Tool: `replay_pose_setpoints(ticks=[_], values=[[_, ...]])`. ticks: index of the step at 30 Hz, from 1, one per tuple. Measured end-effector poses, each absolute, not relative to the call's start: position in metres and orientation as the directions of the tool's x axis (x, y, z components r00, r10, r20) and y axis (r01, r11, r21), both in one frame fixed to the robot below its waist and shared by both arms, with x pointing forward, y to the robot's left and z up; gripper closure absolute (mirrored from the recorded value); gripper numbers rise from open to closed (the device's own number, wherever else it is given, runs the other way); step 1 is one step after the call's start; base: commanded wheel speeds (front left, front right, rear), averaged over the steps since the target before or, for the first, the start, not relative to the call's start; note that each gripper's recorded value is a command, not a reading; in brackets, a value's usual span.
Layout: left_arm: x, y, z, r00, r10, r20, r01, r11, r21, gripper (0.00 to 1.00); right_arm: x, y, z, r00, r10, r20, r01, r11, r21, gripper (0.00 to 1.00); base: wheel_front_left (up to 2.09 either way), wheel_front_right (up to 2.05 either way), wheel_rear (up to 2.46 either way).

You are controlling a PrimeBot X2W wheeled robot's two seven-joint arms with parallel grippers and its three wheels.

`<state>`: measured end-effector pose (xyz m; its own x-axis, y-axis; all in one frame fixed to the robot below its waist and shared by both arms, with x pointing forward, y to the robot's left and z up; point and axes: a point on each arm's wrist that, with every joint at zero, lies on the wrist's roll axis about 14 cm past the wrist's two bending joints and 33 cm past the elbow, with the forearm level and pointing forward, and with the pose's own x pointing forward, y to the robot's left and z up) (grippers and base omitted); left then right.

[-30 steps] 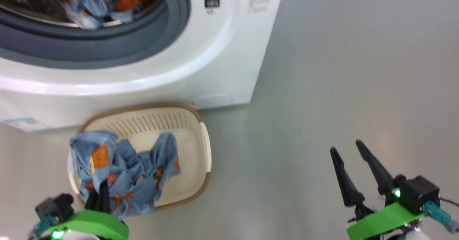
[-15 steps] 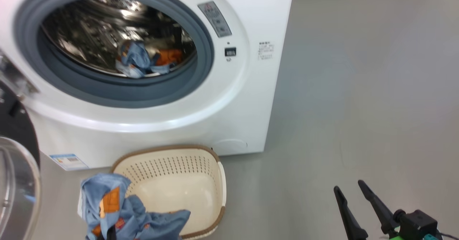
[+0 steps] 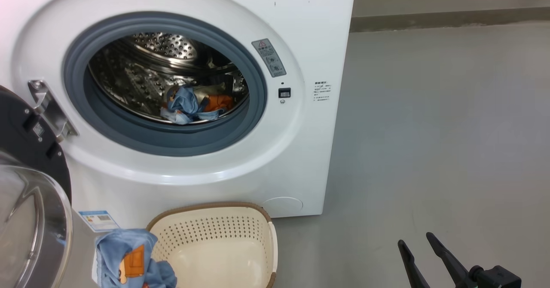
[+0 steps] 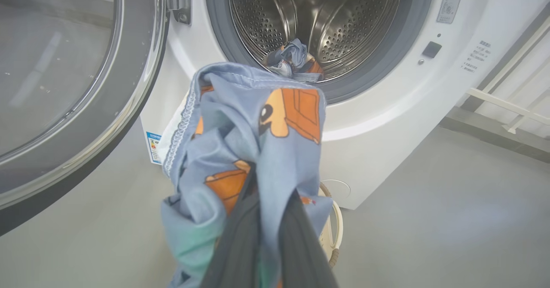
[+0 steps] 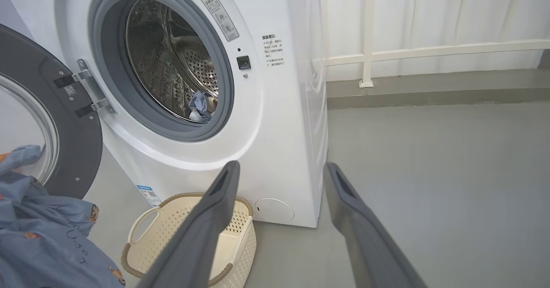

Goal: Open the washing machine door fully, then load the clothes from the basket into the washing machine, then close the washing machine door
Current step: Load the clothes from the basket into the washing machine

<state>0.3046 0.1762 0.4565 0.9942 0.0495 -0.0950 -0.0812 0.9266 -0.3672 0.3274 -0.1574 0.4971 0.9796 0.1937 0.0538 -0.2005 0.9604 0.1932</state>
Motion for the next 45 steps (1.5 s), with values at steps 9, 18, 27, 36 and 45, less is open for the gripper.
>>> replay_pose_setpoints(ticks=[9, 18, 27, 36, 45], values=[[0.3, 0.173, 0.47, 0.997, 0.049, -0.057, -0.067, 0.927, -0.368, 1.0, 0.323, -0.163, 0.503, 0.982, 0.175, 0.073, -0.186, 0.964, 0.189, 0.0, 0.0, 0.0, 0.0], [0.303, 0.172, 0.479, 0.998, 0.048, -0.037, -0.059, 0.928, -0.369, 1.0, 0.322, -0.166, 0.501, 0.984, 0.166, 0.067, -0.176, 0.966, 0.191, 0.0, 0.0, 0.0, 0.0], [0.316, 0.162, 0.482, 0.999, 0.001, -0.041, -0.016, 0.936, -0.352, 1.0, 0.322, -0.167, 0.492, 0.989, 0.143, 0.039, -0.148, 0.965, 0.215, 0.0, 0.0, 0.0, 0.0], [0.368, 0.151, 0.503, 0.998, -0.061, 0.035, 0.069, 0.939, -0.336, 1.0, 0.337, -0.166, 0.48, 0.992, 0.123, 0.0, -0.119, 0.962, 0.245, 0.0, 0.0, 0.0, 0.0], [0.438, 0.149, 0.513, 0.991, -0.095, 0.091, 0.118, 0.948, -0.294, 1.0, 0.373, -0.162, 0.475, 0.993, 0.12, -0.003, -0.115, 0.96, 0.257, 0.0, 0.0, 0.0, 0.0]])
